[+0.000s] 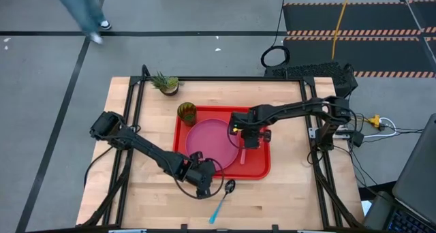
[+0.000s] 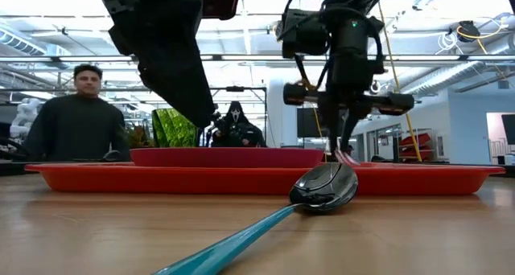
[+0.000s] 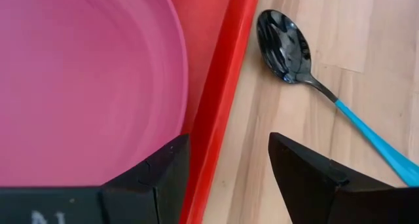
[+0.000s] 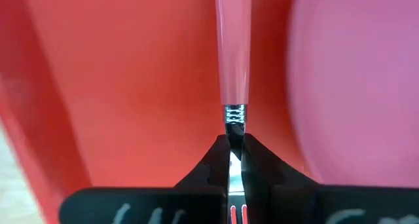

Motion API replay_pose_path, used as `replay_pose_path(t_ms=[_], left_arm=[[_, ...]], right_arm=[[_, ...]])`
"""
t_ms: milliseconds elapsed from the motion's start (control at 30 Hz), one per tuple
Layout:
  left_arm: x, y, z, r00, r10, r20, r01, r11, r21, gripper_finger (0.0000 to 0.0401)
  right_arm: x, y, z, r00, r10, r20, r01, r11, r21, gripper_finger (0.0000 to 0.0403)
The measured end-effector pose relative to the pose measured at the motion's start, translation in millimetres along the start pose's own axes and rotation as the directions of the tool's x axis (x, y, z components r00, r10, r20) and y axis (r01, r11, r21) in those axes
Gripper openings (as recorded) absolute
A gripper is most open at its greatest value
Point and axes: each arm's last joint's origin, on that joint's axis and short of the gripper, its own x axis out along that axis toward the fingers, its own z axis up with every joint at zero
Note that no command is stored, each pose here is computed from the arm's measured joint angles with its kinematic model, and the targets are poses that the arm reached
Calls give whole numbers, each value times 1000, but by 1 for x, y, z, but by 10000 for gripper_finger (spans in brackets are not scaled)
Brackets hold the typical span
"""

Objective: Pick and place plate/cup/fork/spoon on tray
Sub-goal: Put the pink fork on the orange tray to the right of the pink plate

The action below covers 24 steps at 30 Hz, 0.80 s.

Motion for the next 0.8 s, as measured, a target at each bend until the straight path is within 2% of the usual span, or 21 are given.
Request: replay_pose_path(t_ms=[167, 800], left_arm=[[-1, -2, -1, 1000, 0, 1, 0, 1000, 5, 209], [-1, -4, -3, 1000, -2, 3, 2, 1000, 13, 209]], right_arm=[[8, 0, -2, 999, 26, -24, -26, 999, -22, 4], [17, -7, -7, 998, -10, -55, 6, 997, -80, 4]])
